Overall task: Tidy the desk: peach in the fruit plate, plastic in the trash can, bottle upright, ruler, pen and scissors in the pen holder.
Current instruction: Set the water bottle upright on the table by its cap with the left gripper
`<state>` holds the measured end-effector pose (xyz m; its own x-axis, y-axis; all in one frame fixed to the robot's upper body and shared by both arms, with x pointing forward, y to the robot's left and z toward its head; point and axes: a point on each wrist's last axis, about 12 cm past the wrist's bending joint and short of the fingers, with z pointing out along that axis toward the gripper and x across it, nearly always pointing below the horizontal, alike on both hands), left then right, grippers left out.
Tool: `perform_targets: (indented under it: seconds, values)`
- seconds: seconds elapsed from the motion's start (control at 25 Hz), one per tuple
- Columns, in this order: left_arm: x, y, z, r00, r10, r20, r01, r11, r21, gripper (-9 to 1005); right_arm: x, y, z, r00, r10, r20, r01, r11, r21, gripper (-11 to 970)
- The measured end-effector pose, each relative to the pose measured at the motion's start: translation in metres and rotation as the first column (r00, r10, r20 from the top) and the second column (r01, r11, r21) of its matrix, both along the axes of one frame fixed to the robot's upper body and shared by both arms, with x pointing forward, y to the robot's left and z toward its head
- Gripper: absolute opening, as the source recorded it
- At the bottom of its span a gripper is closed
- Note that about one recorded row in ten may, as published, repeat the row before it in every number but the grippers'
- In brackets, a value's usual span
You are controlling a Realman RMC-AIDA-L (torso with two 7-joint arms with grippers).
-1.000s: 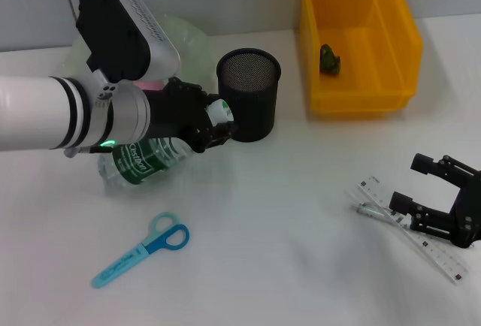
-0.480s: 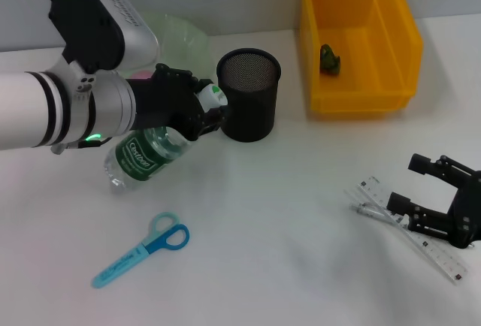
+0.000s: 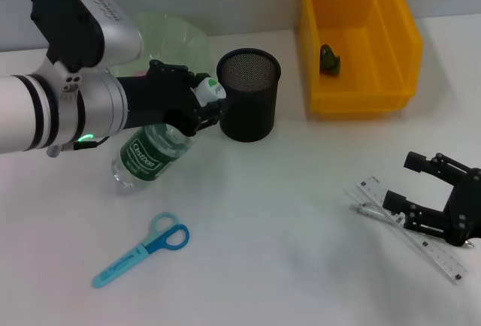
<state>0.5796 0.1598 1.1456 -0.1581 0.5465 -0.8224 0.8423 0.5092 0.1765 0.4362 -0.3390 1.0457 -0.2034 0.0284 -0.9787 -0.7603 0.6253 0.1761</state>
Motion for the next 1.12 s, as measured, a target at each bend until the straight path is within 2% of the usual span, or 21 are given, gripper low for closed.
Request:
perform_targets:
  seconds: [0.48,0.8,1.12]
  values:
    - [-0.001,0.004,0.004,1.000,-0.003,0.024,0.004,0.999,-0.048,456,0.002,0.001,0.001,1.000,0.001,-0.002,-0.001,1.000,0.002,836]
    - [0.001,0.015,0.000,1.000,0.006,0.030,-0.003,0.993,-0.120,453,0.003,0.001,0.001,1.000,0.002,-0.002,-0.002,1.000,0.002,836]
    - [0.002,0.021,-0.004,0.999,0.026,0.022,-0.022,0.989,-0.146,452,0.004,0.002,0.001,1.000,0.007,-0.002,-0.007,1.000,0.004,836]
